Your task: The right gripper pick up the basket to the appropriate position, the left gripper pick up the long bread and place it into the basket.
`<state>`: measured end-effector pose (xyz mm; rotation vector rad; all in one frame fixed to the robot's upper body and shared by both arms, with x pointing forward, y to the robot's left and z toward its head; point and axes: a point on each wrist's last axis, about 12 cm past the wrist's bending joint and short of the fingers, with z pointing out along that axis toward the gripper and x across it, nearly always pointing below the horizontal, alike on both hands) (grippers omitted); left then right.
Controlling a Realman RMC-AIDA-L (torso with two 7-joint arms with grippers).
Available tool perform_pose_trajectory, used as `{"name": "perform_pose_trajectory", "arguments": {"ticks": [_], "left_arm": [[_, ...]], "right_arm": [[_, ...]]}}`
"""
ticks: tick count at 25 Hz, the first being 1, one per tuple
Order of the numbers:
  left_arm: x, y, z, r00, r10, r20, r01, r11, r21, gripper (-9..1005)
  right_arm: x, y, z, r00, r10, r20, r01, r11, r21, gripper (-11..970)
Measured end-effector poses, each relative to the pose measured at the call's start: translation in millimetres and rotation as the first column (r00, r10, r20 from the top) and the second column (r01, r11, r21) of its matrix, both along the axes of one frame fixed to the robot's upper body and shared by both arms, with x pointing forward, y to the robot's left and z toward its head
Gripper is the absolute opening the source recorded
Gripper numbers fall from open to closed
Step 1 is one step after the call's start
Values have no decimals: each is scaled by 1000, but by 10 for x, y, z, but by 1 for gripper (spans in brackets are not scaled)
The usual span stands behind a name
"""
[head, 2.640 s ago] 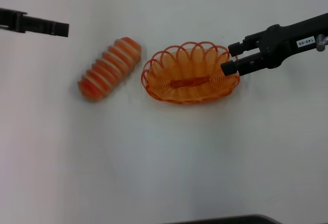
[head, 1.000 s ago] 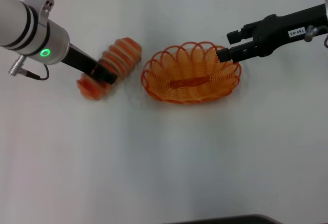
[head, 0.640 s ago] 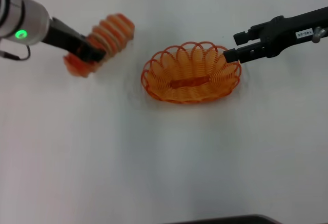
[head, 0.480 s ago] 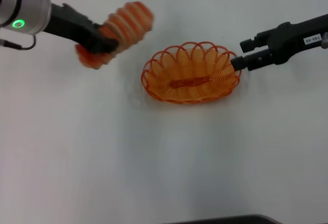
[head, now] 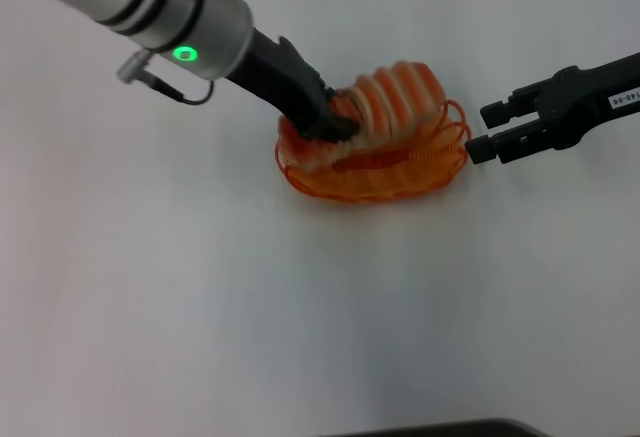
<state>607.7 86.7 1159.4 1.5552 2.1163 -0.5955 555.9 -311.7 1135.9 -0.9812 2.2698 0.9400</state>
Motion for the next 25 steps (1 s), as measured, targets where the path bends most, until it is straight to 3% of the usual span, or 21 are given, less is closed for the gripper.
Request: {"name": "perform_pose_trajectory", "arguments": {"ticks": [9,19,25], "left_arm": [[3,-81,-28,999,23,-39,-25,999,-47,337],[-55,167,17,996,77,-37,-81,989,-126,762],[-200,761,66,980,160,-120,-187,947,-262,940]], "right_arm": [[-22,36,-29,1000,13,-14,-13,1000,0,750],[-1,54,-18,1000,15,-9,-15,1000,-2,750],[2,56,-12,1000,10,-15,-10,1000,2,750]]}}
